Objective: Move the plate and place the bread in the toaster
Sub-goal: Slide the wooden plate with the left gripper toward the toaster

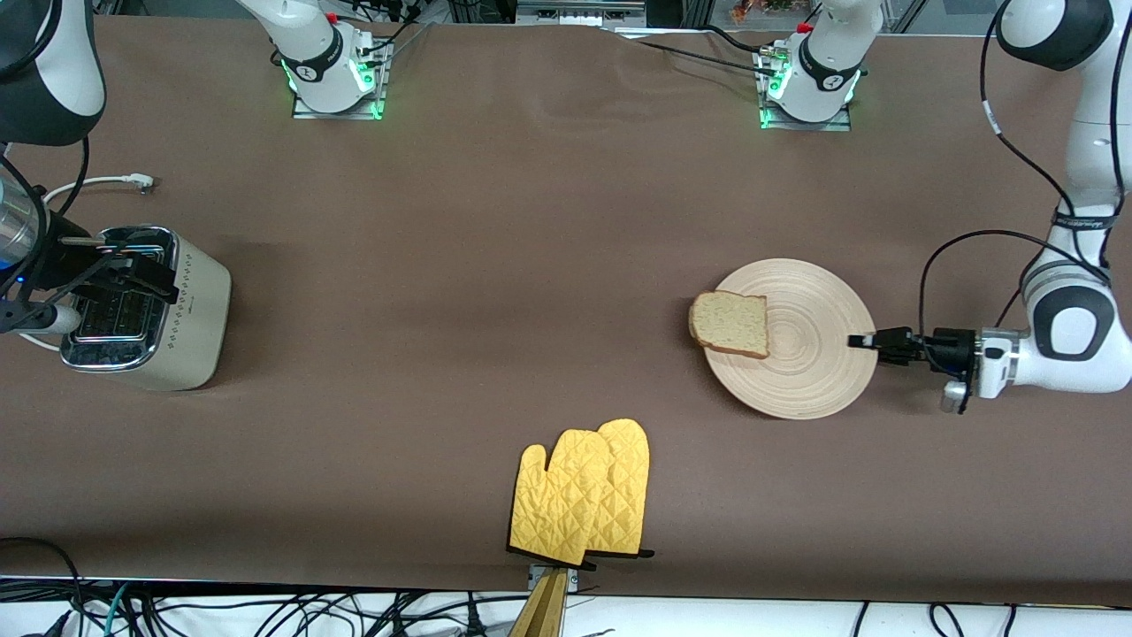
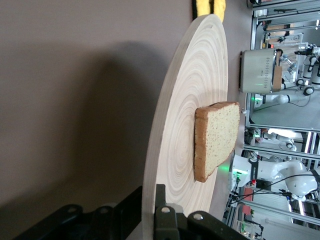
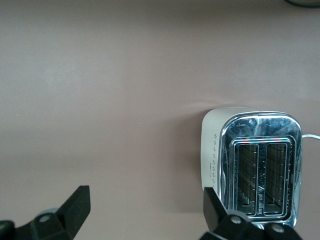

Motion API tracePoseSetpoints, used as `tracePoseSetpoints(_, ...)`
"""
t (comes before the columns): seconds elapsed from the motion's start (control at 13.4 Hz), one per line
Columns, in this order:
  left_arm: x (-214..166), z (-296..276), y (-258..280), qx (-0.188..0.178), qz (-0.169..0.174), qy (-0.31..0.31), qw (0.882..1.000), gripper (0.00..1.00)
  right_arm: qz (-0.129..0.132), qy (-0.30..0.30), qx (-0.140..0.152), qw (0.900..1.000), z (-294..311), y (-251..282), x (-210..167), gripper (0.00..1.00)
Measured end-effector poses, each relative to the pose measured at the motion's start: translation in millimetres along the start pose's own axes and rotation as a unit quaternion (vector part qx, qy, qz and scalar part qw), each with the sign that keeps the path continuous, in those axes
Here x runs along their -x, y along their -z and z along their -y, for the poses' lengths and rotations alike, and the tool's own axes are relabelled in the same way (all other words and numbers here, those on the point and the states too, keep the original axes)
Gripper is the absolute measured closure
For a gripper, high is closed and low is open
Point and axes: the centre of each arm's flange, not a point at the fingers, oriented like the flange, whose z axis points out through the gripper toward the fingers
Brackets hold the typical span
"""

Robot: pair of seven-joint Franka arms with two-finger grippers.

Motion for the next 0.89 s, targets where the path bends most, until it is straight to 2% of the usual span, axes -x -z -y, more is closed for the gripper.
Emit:
tracePoseSetpoints(0.15, -26.1, -30.7, -51.8, 0.013, 0.027, -0.004, 1.000, 0.87, 0.004, 0.000, 0.000, 1.000, -0.1, -5.2, -1.7, 0.00)
tracePoseSetpoints(0.37, -60.3, -75.3, -139.9, 0.023, 0.048, 0.021, 0.998, 0.87, 0.006, 0.000, 0.000, 1.000, -0.4, -8.2, -2.6, 0.00)
tracePoseSetpoints(0.67, -80.2, -109.5, -237.9, 0.008, 0.050, 0.039, 0.998, 0.87, 0.010, 0.000, 0.000, 1.000, -0.3, -13.0, -4.1, 0.00)
tracePoseSetpoints(0.89, -90.9, -142.7, -299.4, -0.003, 0.028, 0.047, 0.999, 0.87, 0.010, 0.003, 0.000, 1.000, 3.5, -13.3, -4.2, 0.00)
